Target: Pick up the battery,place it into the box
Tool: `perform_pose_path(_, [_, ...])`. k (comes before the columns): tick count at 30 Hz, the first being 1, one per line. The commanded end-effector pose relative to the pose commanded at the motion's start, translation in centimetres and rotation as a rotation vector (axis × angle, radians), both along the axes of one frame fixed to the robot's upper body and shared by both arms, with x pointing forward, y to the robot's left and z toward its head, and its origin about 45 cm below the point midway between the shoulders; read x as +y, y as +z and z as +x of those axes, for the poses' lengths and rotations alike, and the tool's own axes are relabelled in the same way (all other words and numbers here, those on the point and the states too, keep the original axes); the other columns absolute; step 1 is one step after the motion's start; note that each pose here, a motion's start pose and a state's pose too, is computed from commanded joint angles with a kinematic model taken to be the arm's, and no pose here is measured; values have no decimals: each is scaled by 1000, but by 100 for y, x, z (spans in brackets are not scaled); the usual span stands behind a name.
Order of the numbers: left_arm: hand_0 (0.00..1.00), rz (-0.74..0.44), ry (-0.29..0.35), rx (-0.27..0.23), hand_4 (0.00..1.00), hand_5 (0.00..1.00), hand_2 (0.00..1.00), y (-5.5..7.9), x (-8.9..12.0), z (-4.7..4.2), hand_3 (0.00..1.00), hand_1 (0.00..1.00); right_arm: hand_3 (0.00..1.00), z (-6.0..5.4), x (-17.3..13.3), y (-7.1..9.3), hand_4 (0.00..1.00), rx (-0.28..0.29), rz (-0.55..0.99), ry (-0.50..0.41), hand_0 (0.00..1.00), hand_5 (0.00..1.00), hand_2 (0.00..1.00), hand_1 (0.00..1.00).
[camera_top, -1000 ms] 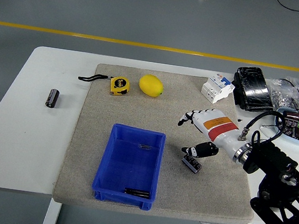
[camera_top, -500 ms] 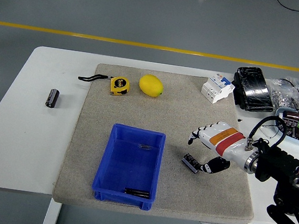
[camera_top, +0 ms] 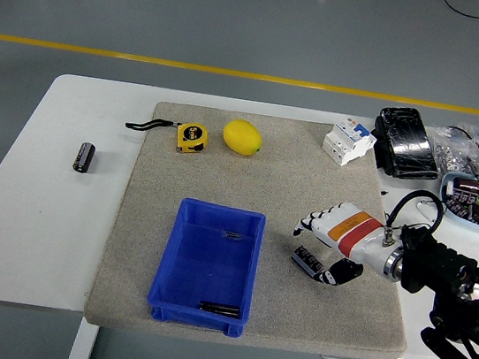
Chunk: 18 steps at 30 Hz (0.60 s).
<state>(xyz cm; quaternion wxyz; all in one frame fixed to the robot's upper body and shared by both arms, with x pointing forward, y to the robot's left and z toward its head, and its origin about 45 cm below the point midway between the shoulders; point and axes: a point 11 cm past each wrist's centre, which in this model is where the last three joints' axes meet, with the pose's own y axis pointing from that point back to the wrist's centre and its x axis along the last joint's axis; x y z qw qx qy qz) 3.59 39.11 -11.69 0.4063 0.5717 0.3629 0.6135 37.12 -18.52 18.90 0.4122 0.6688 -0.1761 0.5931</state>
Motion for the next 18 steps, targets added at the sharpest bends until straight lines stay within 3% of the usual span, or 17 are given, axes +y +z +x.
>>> perform_pose_path(18, [711,-1,-9,-6,703,705,753,5,-5,61,685,725,732,9,49,-29,928,-18,-51,64,607,253,772,665])
